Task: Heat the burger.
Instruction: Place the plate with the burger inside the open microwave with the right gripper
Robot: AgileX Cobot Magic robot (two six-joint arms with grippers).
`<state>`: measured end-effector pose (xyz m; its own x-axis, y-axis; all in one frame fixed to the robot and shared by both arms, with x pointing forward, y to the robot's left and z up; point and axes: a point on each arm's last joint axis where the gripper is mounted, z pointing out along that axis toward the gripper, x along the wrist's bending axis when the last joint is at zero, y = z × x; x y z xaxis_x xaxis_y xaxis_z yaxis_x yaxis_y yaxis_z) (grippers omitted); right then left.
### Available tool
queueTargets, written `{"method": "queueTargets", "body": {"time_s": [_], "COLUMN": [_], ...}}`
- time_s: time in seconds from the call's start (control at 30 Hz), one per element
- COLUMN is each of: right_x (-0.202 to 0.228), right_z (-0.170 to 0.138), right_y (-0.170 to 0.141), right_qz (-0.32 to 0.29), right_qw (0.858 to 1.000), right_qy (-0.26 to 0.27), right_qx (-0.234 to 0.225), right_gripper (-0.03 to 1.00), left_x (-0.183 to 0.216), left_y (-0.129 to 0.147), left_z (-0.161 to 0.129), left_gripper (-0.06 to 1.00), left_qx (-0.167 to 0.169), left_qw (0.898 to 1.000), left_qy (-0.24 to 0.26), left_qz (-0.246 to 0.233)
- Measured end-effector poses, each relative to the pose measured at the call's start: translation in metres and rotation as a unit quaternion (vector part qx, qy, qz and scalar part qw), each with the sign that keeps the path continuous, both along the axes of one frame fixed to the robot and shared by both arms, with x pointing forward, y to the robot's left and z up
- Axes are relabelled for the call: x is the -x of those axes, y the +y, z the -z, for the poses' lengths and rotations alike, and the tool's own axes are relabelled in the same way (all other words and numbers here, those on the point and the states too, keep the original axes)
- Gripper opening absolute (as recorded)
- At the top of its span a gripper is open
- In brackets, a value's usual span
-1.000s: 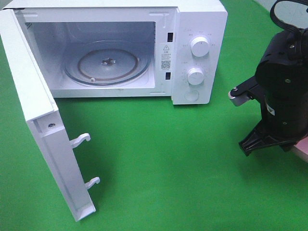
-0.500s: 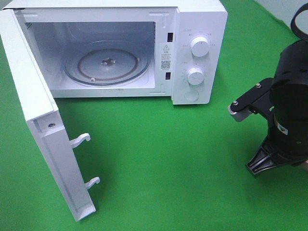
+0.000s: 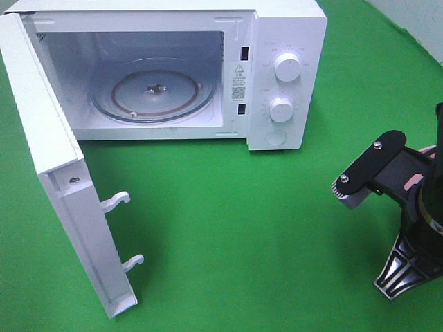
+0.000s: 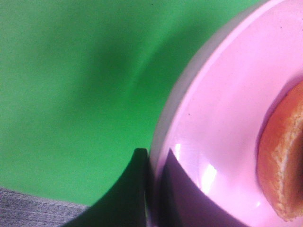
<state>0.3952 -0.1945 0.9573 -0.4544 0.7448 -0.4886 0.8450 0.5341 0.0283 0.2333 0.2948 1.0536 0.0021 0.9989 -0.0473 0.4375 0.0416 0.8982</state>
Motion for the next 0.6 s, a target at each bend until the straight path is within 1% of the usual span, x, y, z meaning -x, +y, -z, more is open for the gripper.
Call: {"method": "queueTargets", "body": {"time_s": [0.03,0.1,0.2,0.33,0.43,0.5,0.6], "right_x": [0.000,0.011,0.014,0.026,0.028,0.037,0.040], "right_z": [0.000,-0.001,-0.002,-0.004,-0.004,-0.004,-0.004], "right_y": [0.000,0.003,0.004,0.009,0.011,0.019,0.022], "right_qz": [0.000,-0.022,-0.028,-0.060,-0.067,-0.100,-0.114], "right_qw": [1.000,1.000,1.000,0.998,0.998,0.995,0.993], "right_qy": [0.000,0.001,0.001,0.001,0.002,0.003,0.003], "right_qx": [0.000,-0.003,-0.004,0.000,0.002,0.004,0.004], "right_gripper": [0.01,0.01,0.01,0.01,0.01,0.01,0.01], "left_x": [0.000,0.000,0.000,0.000,0.000,0.000,0.000], "left_y": [0.000,0.000,0.000,0.000,0.000,0.000,0.000], "left_z": [0.000,0.000,0.000,0.000,0.000,0.000,0.000], "left_gripper": [0.96,0.96,0.96,0.96,0.96,0.96,0.96], "left_qx": [0.000,0.000,0.000,0.000,0.000,0.000,0.000], "left_qw": [1.000,1.000,1.000,1.000,1.000,1.000,1.000], "left_qy": [0.000,0.000,0.000,0.000,0.000,0.000,0.000], "left_qz": [0.000,0.000,0.000,0.000,0.000,0.000,0.000]}}
